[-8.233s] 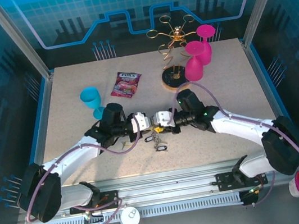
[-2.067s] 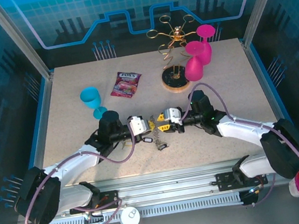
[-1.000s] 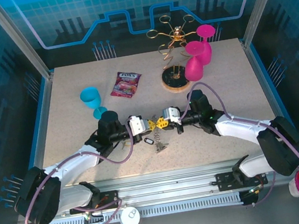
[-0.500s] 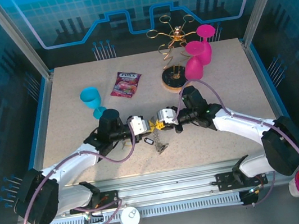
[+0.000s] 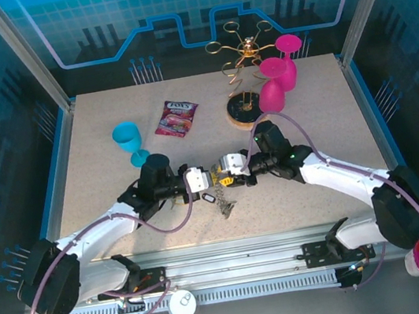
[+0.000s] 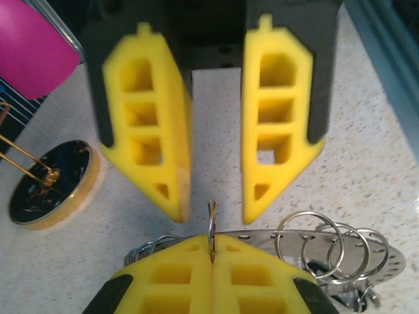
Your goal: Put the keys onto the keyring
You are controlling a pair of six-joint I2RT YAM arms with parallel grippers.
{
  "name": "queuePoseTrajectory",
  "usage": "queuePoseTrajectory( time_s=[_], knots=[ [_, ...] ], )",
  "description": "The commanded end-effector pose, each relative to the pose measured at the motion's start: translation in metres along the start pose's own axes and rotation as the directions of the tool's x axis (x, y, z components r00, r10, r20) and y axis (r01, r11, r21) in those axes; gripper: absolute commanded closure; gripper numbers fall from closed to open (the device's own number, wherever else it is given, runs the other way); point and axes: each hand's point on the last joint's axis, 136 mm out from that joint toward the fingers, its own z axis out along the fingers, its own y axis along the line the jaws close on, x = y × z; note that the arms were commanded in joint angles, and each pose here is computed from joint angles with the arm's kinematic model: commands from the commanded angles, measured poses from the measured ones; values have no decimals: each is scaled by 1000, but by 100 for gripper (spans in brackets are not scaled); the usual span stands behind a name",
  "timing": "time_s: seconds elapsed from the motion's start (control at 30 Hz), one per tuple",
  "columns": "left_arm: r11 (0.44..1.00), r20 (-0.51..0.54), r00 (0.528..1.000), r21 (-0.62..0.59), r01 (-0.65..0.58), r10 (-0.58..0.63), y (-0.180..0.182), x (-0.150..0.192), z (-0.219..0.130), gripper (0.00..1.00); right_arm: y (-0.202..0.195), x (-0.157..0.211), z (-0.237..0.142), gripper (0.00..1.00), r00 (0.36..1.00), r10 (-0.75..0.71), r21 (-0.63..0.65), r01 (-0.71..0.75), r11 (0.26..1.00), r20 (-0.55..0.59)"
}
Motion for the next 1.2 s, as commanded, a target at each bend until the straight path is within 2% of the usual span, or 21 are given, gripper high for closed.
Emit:
queuePoseTrajectory(
  time_s=[0.0,0.13,0.23,0.33,0.6,0.67,0.77,0.9,0.97,1.07,1.17],
  knots=[
    [975,-54,975,-53,-217,214,1,1,2,100,-5,-8,-12,63,999,1,90,-5,996,48],
    [930,-82,933,-87,-358,351,2,2,5,100,-16,6,-28,60,999,11,249,-20,968,38],
    [907,-81,913,-109,-406,399,6,0,5,100,-21,17,-39,60,998,52,335,-55,941,16],
    [903,-73,909,-108,-416,410,7,-3,6,100,-31,17,-51,60,996,82,416,-91,905,39],
    [916,-57,922,-113,-386,382,9,-6,8,100,-32,24,-58,64,985,165,455,-173,874,56],
    [937,-63,946,-132,-324,319,16,-7,8,100,-44,27,-65,66,969,235,516,-240,822,77],
    [979,-81,989,-153,-138,126,33,-6,7,100,-54,30,-75,70,926,356,566,-360,741,123],
    [967,-92,988,-233,102,-127,58,2,8,100,-36,30,-73,71,869,484,531,-461,711,105],
    [955,-108,971,-232,184,-213,63,7,10,100,-22,25,-67,71,860,504,498,-475,726,86],
    [927,-114,942,-248,281,-316,71,16,12,100,9,11,-47,71,883,465,414,-448,792,65],
    [883,-83,904,-265,386,-420,83,18,14,100,42,-5,-19,69,914,389,356,-404,843,115]
  ],
)
